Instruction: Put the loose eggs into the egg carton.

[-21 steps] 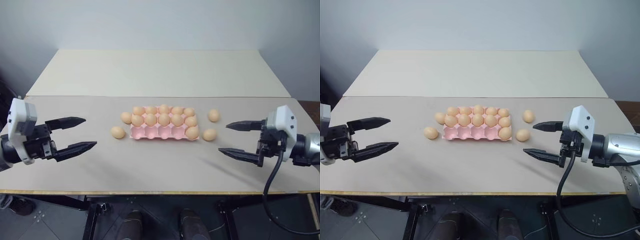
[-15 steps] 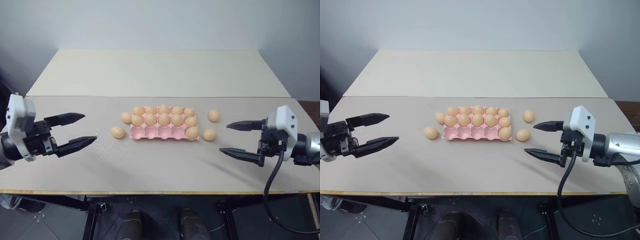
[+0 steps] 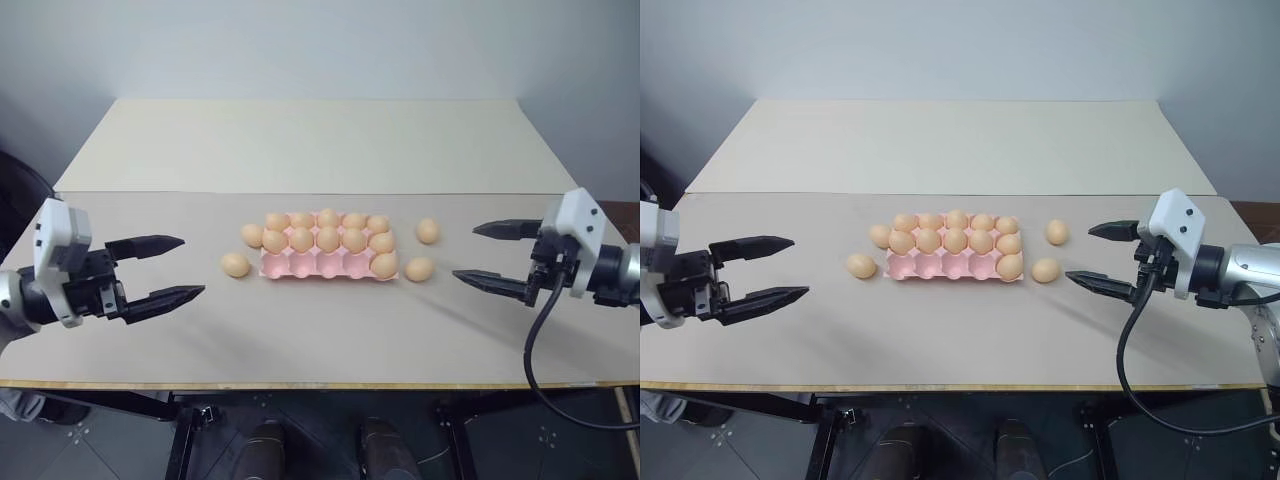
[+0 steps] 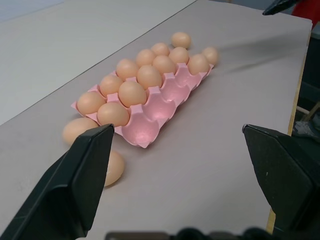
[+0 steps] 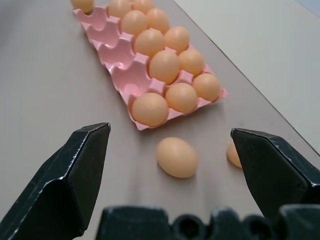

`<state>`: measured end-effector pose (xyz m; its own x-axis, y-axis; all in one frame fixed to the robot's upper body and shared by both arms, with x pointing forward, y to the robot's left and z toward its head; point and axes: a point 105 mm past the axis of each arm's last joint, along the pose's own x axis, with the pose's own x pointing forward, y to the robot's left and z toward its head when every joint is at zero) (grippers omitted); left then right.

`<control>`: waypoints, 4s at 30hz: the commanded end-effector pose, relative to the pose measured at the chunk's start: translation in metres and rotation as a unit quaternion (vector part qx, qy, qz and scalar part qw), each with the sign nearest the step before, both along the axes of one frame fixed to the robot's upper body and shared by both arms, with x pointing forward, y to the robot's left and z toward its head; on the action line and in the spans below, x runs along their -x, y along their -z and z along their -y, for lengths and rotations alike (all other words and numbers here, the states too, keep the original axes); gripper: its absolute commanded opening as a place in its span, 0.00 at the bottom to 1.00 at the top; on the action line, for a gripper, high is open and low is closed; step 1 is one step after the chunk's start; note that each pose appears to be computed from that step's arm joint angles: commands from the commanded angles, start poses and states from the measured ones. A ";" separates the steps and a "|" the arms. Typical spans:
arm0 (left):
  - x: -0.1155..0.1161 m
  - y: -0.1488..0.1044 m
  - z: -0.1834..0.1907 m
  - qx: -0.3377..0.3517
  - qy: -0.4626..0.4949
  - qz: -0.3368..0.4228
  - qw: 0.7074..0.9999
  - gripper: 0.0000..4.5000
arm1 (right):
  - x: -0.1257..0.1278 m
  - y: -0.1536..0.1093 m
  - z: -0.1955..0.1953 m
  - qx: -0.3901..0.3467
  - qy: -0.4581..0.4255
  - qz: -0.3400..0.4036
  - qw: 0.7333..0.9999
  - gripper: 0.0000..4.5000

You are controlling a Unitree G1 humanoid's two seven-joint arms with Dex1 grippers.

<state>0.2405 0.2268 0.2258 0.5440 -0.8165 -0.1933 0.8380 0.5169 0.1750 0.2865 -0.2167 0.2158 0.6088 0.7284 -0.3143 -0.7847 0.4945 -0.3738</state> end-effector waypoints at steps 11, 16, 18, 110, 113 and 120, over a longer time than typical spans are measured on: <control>-0.005 -0.013 0.007 0.005 0.027 0.028 0.999 1.00 | -0.033 -0.002 -0.016 0.003 0.035 0.031 0.999 1.00; -0.008 -0.011 0.007 0.003 0.033 0.029 0.999 1.00 | -0.024 0.007 -0.027 0.029 -0.030 0.032 0.999 1.00; -0.009 -0.011 0.008 0.004 0.038 0.030 0.999 1.00 | -0.025 0.022 -0.029 0.070 -0.043 0.035 0.996 1.00; -0.020 -0.009 -0.039 -0.010 -0.030 -0.002 0.999 1.00 | 0.003 -0.005 0.004 -0.001 0.054 0.027 0.998 0.99; -0.021 -0.009 -0.036 -0.008 -0.028 0.000 1.000 1.00 | -0.005 -0.003 0.005 -0.008 0.070 0.021 0.997 0.99; -0.023 -0.017 -0.031 -0.010 -0.019 0.012 1.000 1.00 | -0.070 0.018 -0.008 -0.011 0.158 0.020 0.987 0.99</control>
<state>0.2649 0.2587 0.2317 0.5783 -0.7884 -0.2097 0.8156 0.5523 0.1728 0.3440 -0.2080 0.2001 0.7855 0.5575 -0.2686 -0.6187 0.6987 -0.3591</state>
